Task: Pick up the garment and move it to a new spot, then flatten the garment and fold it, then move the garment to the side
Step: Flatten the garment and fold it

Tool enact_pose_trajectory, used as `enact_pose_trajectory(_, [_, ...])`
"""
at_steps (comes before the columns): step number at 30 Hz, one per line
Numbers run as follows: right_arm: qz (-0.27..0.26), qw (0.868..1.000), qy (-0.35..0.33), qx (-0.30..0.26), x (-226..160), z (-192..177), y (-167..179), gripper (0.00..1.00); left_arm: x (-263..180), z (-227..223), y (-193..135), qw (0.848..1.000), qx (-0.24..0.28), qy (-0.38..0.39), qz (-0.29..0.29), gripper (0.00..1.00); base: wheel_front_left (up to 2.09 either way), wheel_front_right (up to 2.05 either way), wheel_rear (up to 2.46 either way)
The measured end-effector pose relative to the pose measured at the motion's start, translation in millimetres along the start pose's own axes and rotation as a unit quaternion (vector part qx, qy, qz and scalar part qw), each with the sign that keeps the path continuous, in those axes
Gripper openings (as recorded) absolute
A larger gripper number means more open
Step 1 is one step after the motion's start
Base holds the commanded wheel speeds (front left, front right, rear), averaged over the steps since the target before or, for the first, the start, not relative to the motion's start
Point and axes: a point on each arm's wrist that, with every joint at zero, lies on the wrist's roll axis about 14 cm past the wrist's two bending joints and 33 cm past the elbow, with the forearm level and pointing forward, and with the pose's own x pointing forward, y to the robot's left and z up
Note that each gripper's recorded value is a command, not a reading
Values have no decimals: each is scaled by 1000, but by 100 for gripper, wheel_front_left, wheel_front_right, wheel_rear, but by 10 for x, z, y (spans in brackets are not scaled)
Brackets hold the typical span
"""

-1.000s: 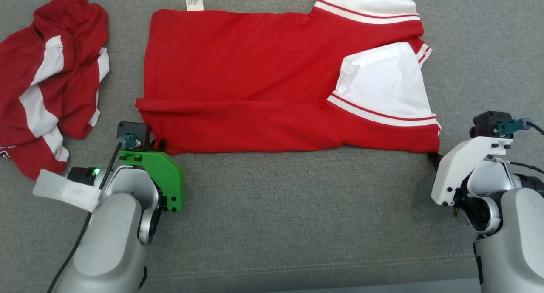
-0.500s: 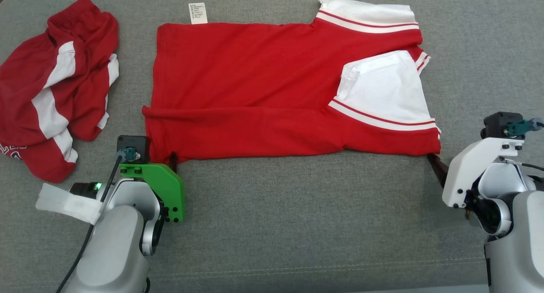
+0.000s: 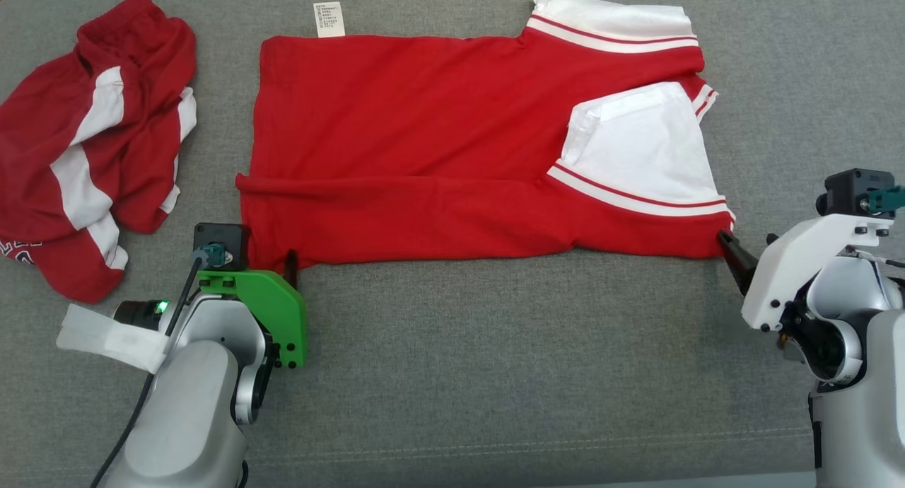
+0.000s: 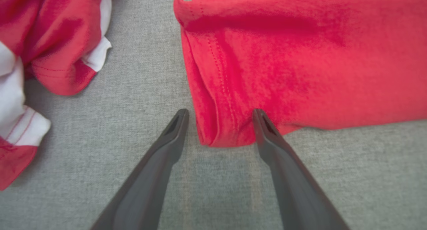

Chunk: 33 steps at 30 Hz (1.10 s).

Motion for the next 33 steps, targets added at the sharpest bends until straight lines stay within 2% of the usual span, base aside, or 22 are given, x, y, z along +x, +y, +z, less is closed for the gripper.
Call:
enact_pose_trajectory(9, [10,999,39,9,246,-216,59,100,87,-42,10,1000,2,10,-1,100,0,0,0])
enact_pose_trajectory(10, [11,999,38,9,272,-215,65,84,94,-44,11,1000,2,10,-2,100,0,0,0])
enact_pose_trajectory(11, [11,999,40,10,295,-222,69,48,102,-49,14,1000,2,10,-2,100,0,0,0])
enact_pose_trajectory(12, [11,999,41,10,317,-232,71,36,110,-51,17,1000,1,11,-2,99,0,0,0])
enact_pose_trajectory(13, [10,999,41,9,337,-235,64,14,119,-52,19,1000,1,12,-3,48,0,0,0])
enact_pose_trajectory(14, [9,999,41,8,356,-229,65,0,126,-52,21,1000,2,13,-4,19,0,0,0])
enact_pose_trajectory(15, [8,999,41,5,372,-224,68,0,131,-55,21,1000,1,14,-5,0,0,0,0])
enact_pose_trajectory(23, [18,999,35,3,342,-192,133,0,99,-65,-35,999,-29,15,-15,0,0,0,0])
enact_pose_trajectory(33, [19,998,53,-2,-103,-325,103,0,-211,-247,-33,998,-56,27,-21,0,0,0,0])
